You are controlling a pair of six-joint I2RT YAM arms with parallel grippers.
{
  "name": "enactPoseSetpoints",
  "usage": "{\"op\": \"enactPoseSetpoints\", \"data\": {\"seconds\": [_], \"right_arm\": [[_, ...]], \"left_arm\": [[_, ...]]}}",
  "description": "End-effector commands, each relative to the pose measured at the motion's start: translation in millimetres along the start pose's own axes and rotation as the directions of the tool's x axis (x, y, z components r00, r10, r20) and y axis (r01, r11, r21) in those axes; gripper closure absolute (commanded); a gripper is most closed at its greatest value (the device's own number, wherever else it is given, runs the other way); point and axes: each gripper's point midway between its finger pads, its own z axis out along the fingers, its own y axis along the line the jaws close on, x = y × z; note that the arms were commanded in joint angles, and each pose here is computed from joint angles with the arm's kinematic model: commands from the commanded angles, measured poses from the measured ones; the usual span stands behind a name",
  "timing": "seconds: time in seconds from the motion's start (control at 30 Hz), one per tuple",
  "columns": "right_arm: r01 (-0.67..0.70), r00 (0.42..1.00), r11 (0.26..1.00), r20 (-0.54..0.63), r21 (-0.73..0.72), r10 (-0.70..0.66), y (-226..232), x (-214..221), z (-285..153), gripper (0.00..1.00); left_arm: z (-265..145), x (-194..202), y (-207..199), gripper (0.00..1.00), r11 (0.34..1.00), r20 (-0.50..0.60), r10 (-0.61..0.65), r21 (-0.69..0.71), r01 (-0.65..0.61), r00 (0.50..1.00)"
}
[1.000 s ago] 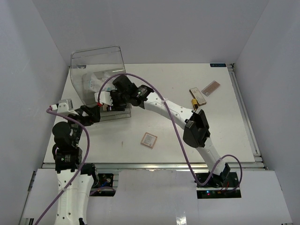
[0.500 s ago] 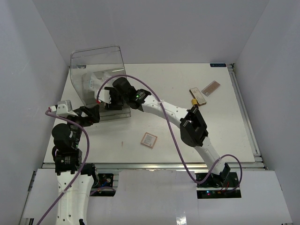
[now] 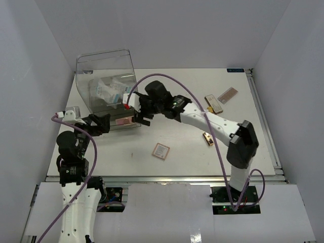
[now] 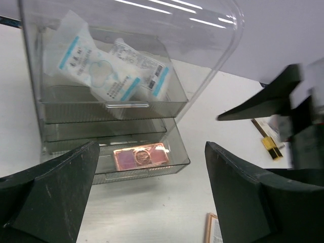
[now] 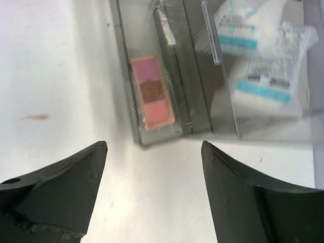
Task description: Organize the makeup
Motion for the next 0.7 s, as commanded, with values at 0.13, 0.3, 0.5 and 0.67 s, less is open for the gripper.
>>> {"op": "enactPoseSetpoints", "data": {"seconds": [0.13,0.3,0.5,0.67], "right_arm": [[-0.249,0.943,0.964,0.204,-0.089,0.263,34.2,63.3,-155.5,0.08],[-0.399,0.884,0.917,0.255,-0.023,0.392,49.6,125.4,-204.2,0.06],[-0.492,0.84,0.863,0.327,0.12,0.433,29.0,149.7,-252.9,0.02],[-0.546,0.81,0.823,0.347,0.155,0.472,22.0,164.9,-267.5,0.1]], "left_arm": [[2.3,68.8,-74.8,0.07,0.903,-0.374,-0.07,0.371,0.218,0.925],[-8.5,134.8,-139.1,0.05,0.875,-0.561,0.056,0.426,0.23,0.826],[-12.6,213.1,-172.2,0.02,0.935,-0.674,0.272,0.355,-0.023,0.687],[-4.7,263.2,-159.5,0.02,0.918,-0.725,0.396,0.325,-0.226,0.564]]}}
